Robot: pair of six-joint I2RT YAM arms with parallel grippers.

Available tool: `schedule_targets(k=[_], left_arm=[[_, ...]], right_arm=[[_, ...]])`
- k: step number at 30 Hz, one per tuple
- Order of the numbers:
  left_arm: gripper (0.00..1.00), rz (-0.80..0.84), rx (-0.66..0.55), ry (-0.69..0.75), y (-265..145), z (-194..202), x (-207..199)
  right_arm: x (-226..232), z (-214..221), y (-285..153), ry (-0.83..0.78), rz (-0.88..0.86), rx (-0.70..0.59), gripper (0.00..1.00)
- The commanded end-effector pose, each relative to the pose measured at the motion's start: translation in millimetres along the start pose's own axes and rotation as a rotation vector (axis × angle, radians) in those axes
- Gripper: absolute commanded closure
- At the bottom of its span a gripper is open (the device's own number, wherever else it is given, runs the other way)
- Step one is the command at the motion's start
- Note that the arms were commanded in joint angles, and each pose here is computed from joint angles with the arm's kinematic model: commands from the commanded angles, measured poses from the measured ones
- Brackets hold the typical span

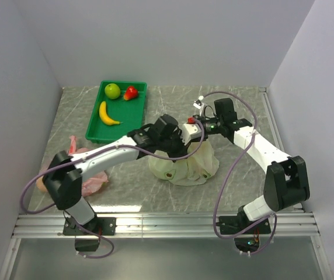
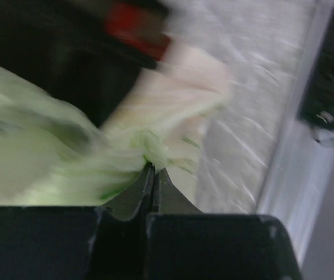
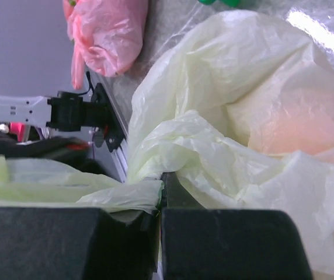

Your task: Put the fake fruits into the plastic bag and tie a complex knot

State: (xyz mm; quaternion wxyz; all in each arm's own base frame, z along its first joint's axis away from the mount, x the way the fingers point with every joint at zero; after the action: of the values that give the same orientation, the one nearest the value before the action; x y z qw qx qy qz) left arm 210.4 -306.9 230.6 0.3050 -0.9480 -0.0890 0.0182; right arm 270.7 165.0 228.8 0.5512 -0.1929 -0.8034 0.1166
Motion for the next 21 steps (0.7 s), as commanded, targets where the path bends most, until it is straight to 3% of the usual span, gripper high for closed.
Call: schedule_targets(k=[1,5,7,9,12,13,14,16,17,21], left_arm=[[1.0,-0.149,0.078,-0.177,28.9,21.3,5.7],[0.99,-0.268,0.066,-0.209,37.8,35.1,29.5],[1.0,-0.251,0.029,-0.211,34.8,34.7,34.2],[0.99,-0.221,-0.023,-0.193,31.0,27.6,32.9],[0.99,-0.163,-0.06,-0.159,26.0,24.6,26.4],[0.99,-0.151,-0.064,-0.153,26.1,25.8,25.1],[1.0,-0.147,-0.067,-0.146,25.4,24.7,25.0],[1.0,-0.16,-0.054,-0.14,25.7,26.2,27.0],[0.99,-0.159,-0.05,-0.138,25.9,26.7,27.8],[1.0,-0.175,-0.035,-0.146,27.1,29.0,36.1]], right_arm=[[20.6,-20.7,-7.6,-0.049,-0.033,-0.124,1.0],[16.0,-12.3,-11.1,-0.079,-0.048,-0.082,0.99],[10.9,-9.0,-17.2,-0.074,-0.043,-0.045,0.84],[1.1,-5.5,-26.8,-0.12,-0.012,-0.021,0.51],[-16.1,-7.8,-48.2,-0.242,0.066,-0.033,0.31],[-19.3,-9.9,-53.0,-0.285,0.101,-0.039,0.3],[-25.3,-10.6,-57.2,-0.373,0.116,-0.028,0.19],[-30.7,-3.1,-58.6,-0.42,0.132,0.008,0.17],[-34.2,-0.4,-55.1,-0.469,0.151,0.028,0.09],[-49.4,8.0,-39.4,-0.472,0.236,0.06,0.08]])
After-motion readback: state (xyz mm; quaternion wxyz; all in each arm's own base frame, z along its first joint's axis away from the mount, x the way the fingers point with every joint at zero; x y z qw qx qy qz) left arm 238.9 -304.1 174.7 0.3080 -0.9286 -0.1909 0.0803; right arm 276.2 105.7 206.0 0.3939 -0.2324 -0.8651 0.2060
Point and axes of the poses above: each gripper's point midway between its finger pads, its own y axis out along the fingers, its own x axis along the line the jaws close on, z = x × y, the point moved 9 cm from there along -y, back along the fingers, and after that the axes turned 13 degrees about y, right-handed, at the moved point
